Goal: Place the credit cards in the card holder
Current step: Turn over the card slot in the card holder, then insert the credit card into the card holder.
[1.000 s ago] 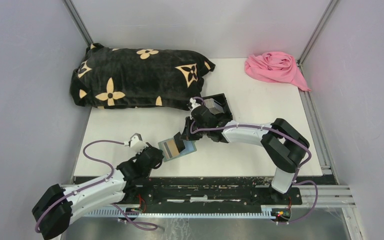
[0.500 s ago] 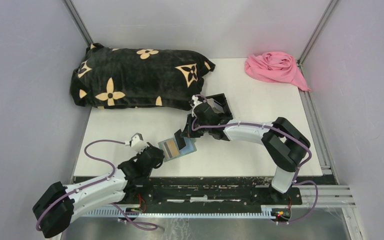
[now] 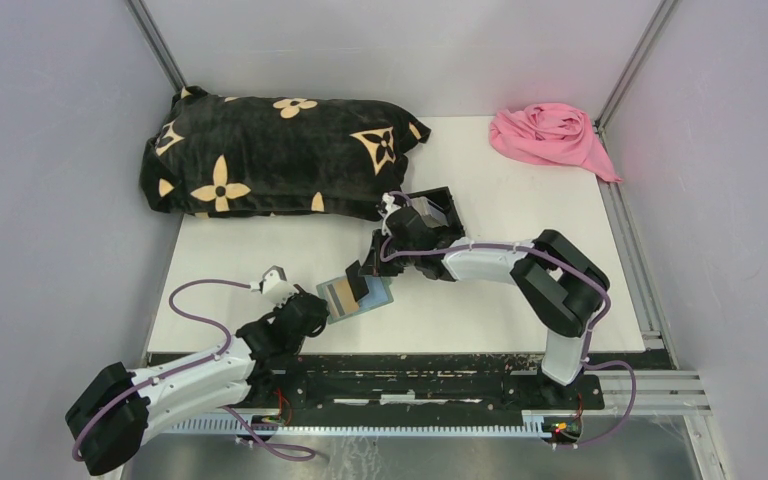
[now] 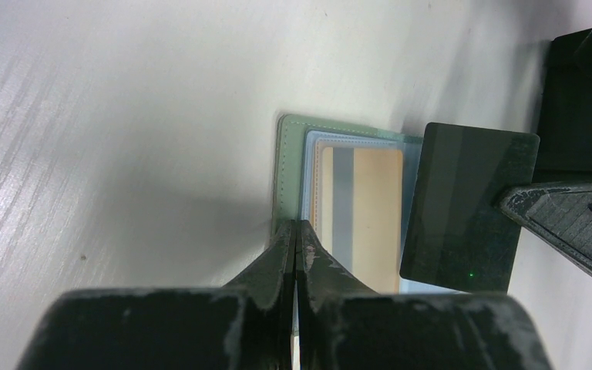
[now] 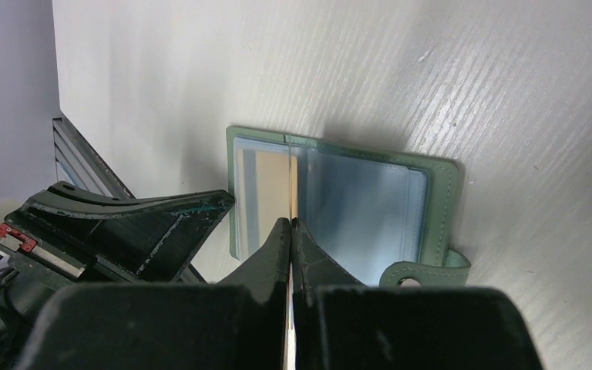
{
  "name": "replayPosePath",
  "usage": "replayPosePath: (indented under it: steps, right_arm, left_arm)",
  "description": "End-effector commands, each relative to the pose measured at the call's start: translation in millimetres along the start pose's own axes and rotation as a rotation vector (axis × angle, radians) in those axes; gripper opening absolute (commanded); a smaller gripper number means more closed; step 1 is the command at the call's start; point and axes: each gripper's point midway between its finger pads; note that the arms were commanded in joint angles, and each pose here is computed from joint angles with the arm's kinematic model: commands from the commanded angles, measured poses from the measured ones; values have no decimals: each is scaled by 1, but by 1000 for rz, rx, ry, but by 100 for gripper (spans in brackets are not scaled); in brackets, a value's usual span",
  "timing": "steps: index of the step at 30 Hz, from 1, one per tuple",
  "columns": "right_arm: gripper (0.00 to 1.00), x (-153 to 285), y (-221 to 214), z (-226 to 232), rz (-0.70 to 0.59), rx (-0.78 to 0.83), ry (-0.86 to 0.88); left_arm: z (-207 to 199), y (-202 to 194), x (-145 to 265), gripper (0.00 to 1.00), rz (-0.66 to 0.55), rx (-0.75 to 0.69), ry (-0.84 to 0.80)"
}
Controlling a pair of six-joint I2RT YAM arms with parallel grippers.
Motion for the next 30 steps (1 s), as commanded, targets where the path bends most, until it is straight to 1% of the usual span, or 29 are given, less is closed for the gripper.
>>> replayPosePath:
  steps: [1, 30]
  right_arm:
    - [1, -2, 13, 6, -48, -1, 38]
    - [1, -7, -17, -8, -23, -63, 54]
  left_arm:
    - [-9, 4, -1, 3, -23, 15, -26]
    - [-8, 3, -2, 3, -22, 18, -22]
Point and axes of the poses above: each gripper's point midway between its finger pads, its own x axis back along the fingers, its own z axis along the line the jaws close on, y = z × x, and after that the axes turned 13 degrees about x, right-handed
